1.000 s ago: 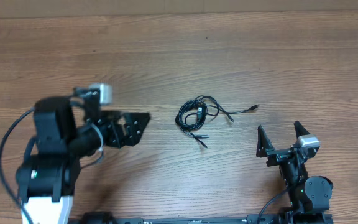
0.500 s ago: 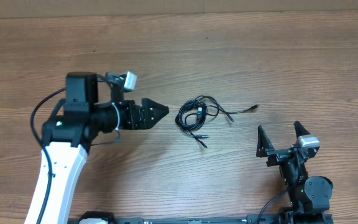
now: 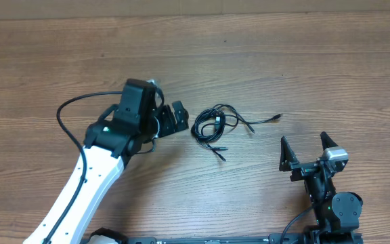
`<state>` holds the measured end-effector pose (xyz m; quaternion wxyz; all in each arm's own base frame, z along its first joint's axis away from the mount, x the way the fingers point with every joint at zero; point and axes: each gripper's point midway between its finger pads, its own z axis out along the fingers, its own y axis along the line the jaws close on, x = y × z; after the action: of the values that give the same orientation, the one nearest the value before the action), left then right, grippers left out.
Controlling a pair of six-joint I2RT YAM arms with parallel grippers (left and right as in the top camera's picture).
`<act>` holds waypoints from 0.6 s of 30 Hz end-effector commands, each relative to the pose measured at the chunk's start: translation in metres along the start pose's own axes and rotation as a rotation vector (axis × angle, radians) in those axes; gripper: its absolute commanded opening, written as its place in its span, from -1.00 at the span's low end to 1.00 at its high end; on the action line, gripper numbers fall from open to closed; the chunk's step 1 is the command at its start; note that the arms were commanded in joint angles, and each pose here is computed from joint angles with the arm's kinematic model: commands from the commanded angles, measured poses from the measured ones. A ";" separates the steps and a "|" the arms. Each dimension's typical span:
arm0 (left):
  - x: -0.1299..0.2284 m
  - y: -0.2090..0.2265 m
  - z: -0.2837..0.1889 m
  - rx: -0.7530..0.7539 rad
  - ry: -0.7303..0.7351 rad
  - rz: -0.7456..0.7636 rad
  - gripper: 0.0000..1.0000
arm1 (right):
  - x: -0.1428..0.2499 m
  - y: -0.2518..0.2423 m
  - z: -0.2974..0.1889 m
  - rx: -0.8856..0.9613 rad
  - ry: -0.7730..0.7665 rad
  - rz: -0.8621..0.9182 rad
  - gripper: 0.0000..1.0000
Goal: Untangle cables
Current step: 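Move the left gripper forward over the black cable bundle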
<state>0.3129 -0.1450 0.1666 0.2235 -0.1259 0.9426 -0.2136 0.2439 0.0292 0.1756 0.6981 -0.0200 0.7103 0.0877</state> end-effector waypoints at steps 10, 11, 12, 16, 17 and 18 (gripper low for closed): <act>0.014 -0.025 0.069 0.069 0.161 -0.253 0.61 | 0.004 0.000 0.001 -0.001 0.006 0.004 1.00; 0.017 -0.026 0.076 0.067 0.173 -0.249 0.63 | 0.004 0.000 0.001 -0.001 0.006 0.004 1.00; 0.021 -0.027 0.083 0.061 0.186 -0.243 0.64 | 0.004 0.000 0.001 -0.001 0.006 0.004 0.99; 0.039 -0.025 0.111 0.023 0.239 -0.271 0.72 | 0.004 0.000 0.001 -0.001 0.006 0.004 1.00; 0.043 -0.023 0.118 0.009 0.254 -0.283 0.70 | 0.004 0.000 0.001 -0.001 0.006 0.004 1.00; 0.047 -0.020 0.124 -0.006 0.266 -0.299 0.64 | 0.004 0.000 0.001 -0.001 0.006 0.004 1.00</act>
<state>0.3343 -0.2107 0.0710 0.0907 -0.2138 0.9388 -0.2546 0.2439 0.0293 0.1756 0.6979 -0.0200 0.7105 0.0880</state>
